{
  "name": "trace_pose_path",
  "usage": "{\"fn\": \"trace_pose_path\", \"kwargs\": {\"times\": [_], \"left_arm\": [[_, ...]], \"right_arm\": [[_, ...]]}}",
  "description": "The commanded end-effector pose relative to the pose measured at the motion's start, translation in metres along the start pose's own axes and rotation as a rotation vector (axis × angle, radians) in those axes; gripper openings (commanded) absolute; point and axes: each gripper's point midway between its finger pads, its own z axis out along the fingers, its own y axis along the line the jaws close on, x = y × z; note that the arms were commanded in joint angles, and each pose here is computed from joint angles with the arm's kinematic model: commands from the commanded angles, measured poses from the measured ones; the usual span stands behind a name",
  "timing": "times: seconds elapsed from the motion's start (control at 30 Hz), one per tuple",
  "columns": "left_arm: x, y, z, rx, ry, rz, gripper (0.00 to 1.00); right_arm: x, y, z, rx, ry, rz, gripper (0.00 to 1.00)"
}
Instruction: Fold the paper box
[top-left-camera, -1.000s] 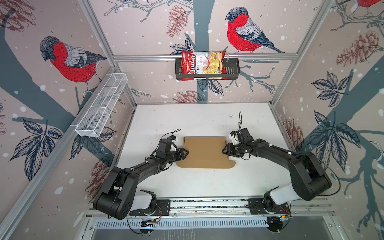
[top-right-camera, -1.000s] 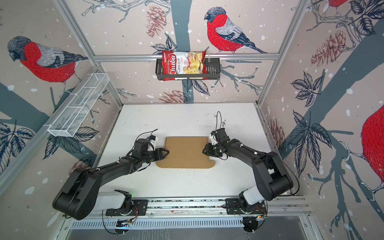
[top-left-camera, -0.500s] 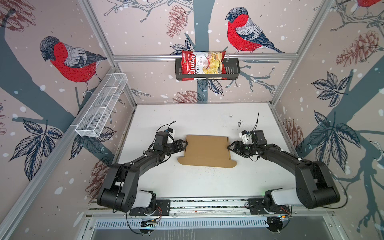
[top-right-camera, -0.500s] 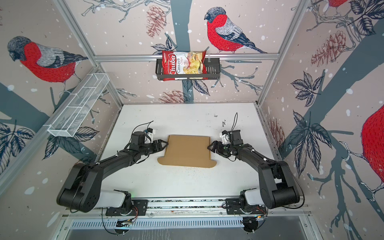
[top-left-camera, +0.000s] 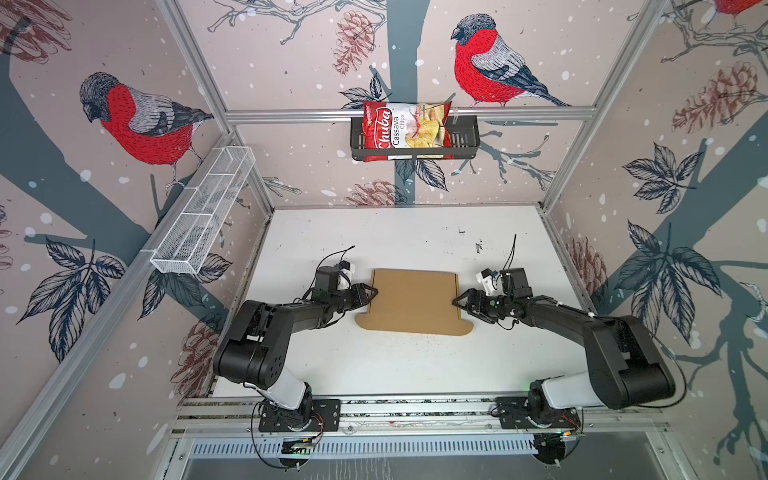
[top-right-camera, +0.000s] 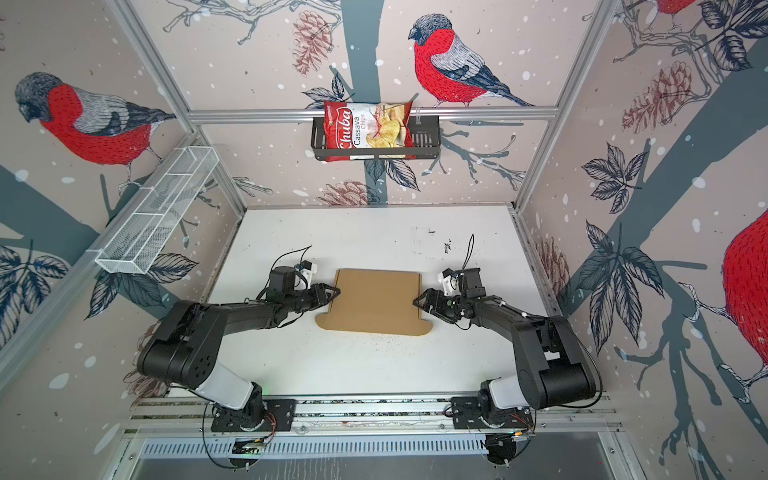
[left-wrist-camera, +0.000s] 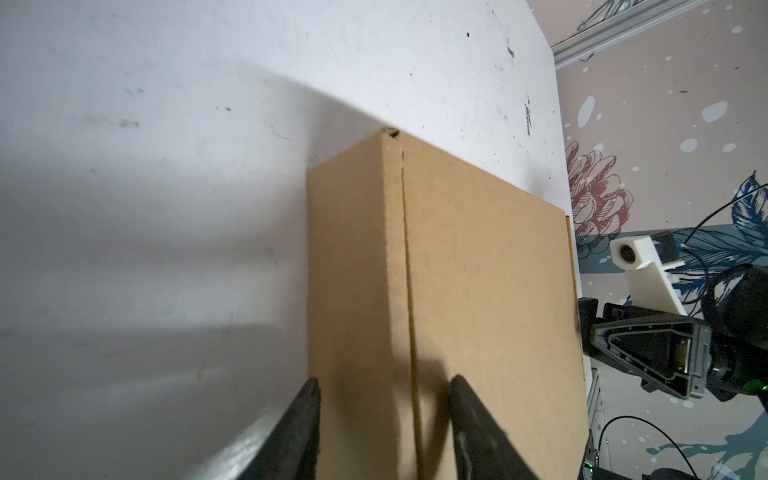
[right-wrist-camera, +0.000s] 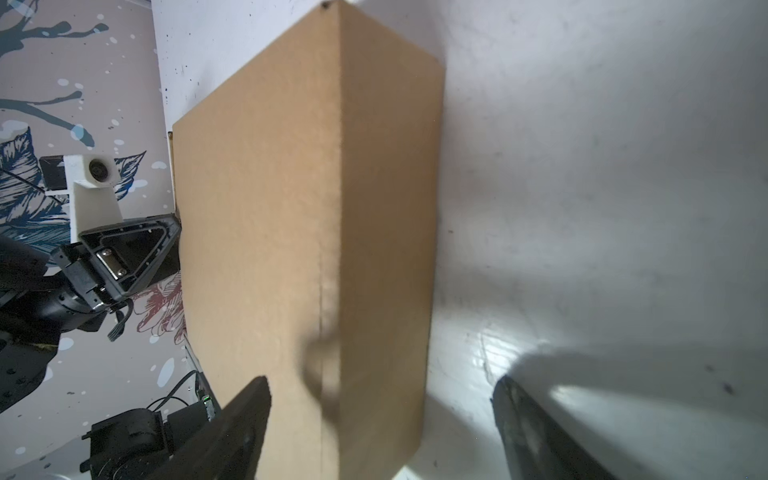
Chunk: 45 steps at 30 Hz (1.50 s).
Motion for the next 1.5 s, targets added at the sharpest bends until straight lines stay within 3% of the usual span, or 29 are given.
{"fn": "trace_pose_path", "kwargs": {"times": [0.0, 0.7, 0.97, 1.2, 1.37, 1.47], "left_arm": [[0.021, 0.041, -0.001, -0.146, 0.051, -0.093, 0.42], [0.034, 0.072, 0.004, -0.227, 0.117, -0.160, 0.37], [0.025, 0.067, 0.003, -0.221, 0.096, -0.142, 0.39], [-0.017, 0.019, -0.007, -0.094, 0.006, -0.059, 0.55], [-0.057, -0.027, -0.035, -0.039, -0.104, 0.079, 0.63], [-0.074, -0.045, -0.056, -0.076, -0.156, 0.177, 0.64]], "right_arm": [[0.000, 0.011, 0.000, -0.070, -0.008, -0.017, 0.87], [0.006, 0.032, 0.046, -0.205, 0.069, -0.024, 0.90], [-0.001, 0.058, 0.035, -0.320, 0.044, -0.035, 0.79], [-0.013, 0.070, 0.015, -0.362, 0.012, 0.001, 0.63], [-0.019, 0.075, 0.012, -0.366, 0.006, 0.020, 0.54], [-0.022, 0.078, 0.011, -0.376, 0.009, 0.057, 0.51]]}}
